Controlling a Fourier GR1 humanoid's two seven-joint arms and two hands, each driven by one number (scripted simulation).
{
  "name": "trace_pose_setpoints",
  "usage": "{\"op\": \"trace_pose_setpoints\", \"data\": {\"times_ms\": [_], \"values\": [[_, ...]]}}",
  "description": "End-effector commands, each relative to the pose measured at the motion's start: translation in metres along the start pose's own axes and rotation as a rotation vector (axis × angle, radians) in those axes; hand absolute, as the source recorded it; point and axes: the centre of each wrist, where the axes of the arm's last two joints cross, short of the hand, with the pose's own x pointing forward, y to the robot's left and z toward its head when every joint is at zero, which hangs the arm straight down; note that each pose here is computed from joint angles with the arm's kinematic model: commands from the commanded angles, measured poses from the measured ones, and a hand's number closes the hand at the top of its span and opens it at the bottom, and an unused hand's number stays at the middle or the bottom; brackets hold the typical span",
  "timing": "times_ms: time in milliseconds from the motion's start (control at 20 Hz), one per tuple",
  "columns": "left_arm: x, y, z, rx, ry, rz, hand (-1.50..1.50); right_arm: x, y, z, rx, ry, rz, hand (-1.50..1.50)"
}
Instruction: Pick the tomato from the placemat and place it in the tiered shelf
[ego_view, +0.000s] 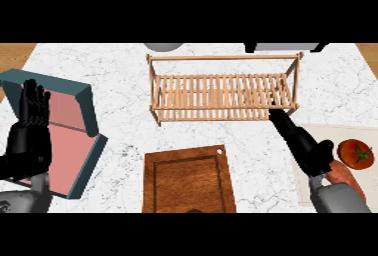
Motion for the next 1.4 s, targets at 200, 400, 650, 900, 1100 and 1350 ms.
{"op": "trace_pose_setpoints", "data": {"times_ms": [200,400,650,900,1100,1350], "values": [[-0.060,0.017,0.055,-0.013,0.500,-0.011,0.00,0.053,-0.134,0.048,-0.539,-0.300,0.252,1.50],[-0.072,0.023,0.068,-0.081,0.680,0.037,0.00,0.013,-0.195,0.120,-0.927,0.033,0.307,1.50],[-0.064,0.016,0.059,-0.206,0.746,0.088,0.00,-0.009,-0.219,0.190,-0.929,-0.097,0.257,-1.50],[-0.055,0.012,0.050,-0.251,0.752,0.084,0.00,-0.023,-0.215,0.241,-0.715,-0.080,0.293,-1.50],[-0.066,0.012,0.051,-0.258,0.760,0.092,0.00,0.003,-0.212,0.248,-0.620,-0.044,0.323,-1.50],[-0.056,0.002,0.038,-0.264,0.753,0.081,0.00,0.052,-0.212,0.240,-0.540,0.077,0.434,-1.50]]}}
